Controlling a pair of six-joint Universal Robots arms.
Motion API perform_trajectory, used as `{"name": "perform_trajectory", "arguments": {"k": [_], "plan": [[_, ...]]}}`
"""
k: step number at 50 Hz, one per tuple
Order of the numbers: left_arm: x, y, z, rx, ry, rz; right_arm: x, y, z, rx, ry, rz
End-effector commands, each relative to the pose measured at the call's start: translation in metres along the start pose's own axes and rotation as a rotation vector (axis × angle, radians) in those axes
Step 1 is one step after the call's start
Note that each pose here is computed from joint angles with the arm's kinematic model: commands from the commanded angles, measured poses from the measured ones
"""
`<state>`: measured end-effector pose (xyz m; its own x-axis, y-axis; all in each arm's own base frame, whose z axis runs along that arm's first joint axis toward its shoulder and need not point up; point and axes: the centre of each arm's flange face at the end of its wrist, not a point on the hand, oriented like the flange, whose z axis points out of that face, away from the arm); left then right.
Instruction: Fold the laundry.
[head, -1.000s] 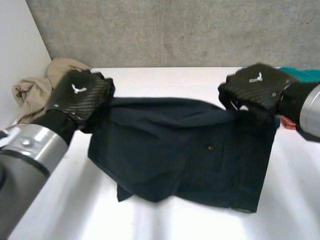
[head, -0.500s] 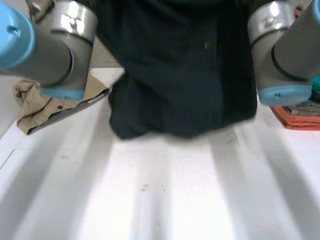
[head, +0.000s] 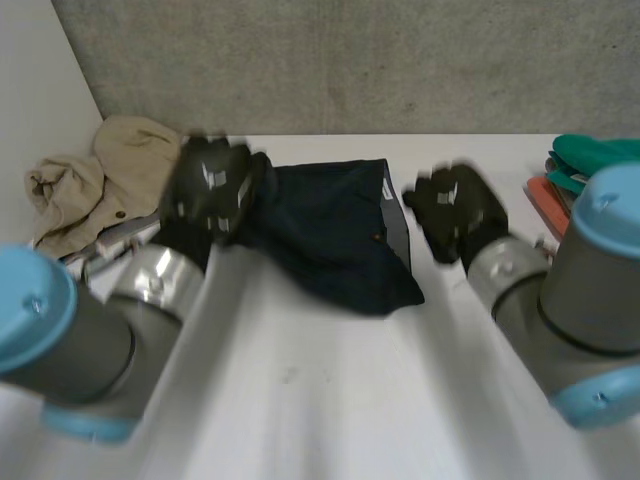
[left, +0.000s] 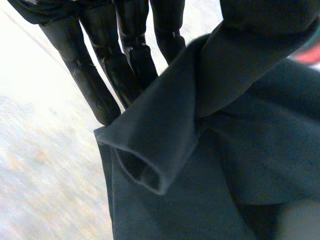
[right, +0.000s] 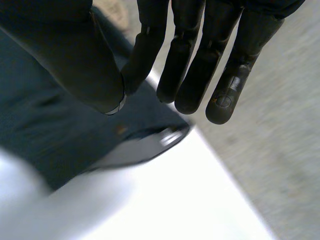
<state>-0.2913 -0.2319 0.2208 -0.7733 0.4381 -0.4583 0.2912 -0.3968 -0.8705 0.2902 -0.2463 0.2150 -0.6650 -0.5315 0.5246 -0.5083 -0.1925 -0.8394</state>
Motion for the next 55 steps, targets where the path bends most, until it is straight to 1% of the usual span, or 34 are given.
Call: {"name": "perform_trajectory", "arguments": {"k": [1, 6, 7, 11, 15, 19, 22, 26, 30, 34, 40, 47, 52, 53, 55], "plan": [[0.028, 0.028, -0.041, -0.199, 0.123, -0.029, -0.019, 0.05, 0.001, -0.161, -0.09, 0.091], [0.024, 0.026, -0.04, -0.221, 0.126, -0.03, -0.007, 0.057, 0.004, -0.182, -0.044, 0.234], [0.023, 0.023, -0.038, -0.214, 0.122, -0.029, 0.001, 0.06, 0.005, -0.191, -0.016, 0.294], [0.016, 0.012, -0.032, -0.178, 0.102, -0.027, 0.009, 0.062, 0.005, -0.193, 0.01, 0.417], [0.01, -0.003, -0.024, -0.132, 0.085, -0.027, 0.008, 0.064, 0.004, -0.2, 0.017, 0.498], [0.004, -0.017, -0.016, -0.086, 0.067, -0.042, 0.002, 0.062, 0.005, -0.187, 0.001, 0.536], [0.0, -0.027, -0.009, -0.057, 0.057, -0.056, -0.005, 0.058, 0.008, -0.172, -0.015, 0.541], [-0.004, -0.035, -0.003, -0.037, 0.049, -0.068, -0.04, 0.055, 0.021, -0.144, -0.093, 0.519], [-0.009, -0.044, 0.003, -0.011, 0.036, -0.071, -0.055, 0.053, 0.034, -0.12, -0.115, 0.501], [-0.014, -0.051, 0.01, 0.016, 0.018, -0.068, -0.063, 0.057, 0.049, -0.119, -0.104, 0.493], [-0.017, -0.056, 0.012, 0.021, 0.016, -0.082, -0.063, 0.064, 0.07, -0.117, -0.025, 0.483], [-0.019, -0.055, 0.011, 0.009, 0.013, -0.138, -0.064, 0.073, 0.091, -0.089, 0.026, 0.458], [-0.025, -0.052, 0.007, -0.006, 0.0, -0.14, -0.05, 0.06, 0.09, -0.032, 0.055, 0.456], [-0.026, -0.048, 0.006, -0.022, -0.001, -0.139, -0.04, 0.047, 0.086, -0.001, 0.069, 0.457], [-0.028, -0.041, 0.0, -0.058, -0.003, -0.138, -0.03, 0.033, 0.079, 0.027, 0.074, 0.46]]}}
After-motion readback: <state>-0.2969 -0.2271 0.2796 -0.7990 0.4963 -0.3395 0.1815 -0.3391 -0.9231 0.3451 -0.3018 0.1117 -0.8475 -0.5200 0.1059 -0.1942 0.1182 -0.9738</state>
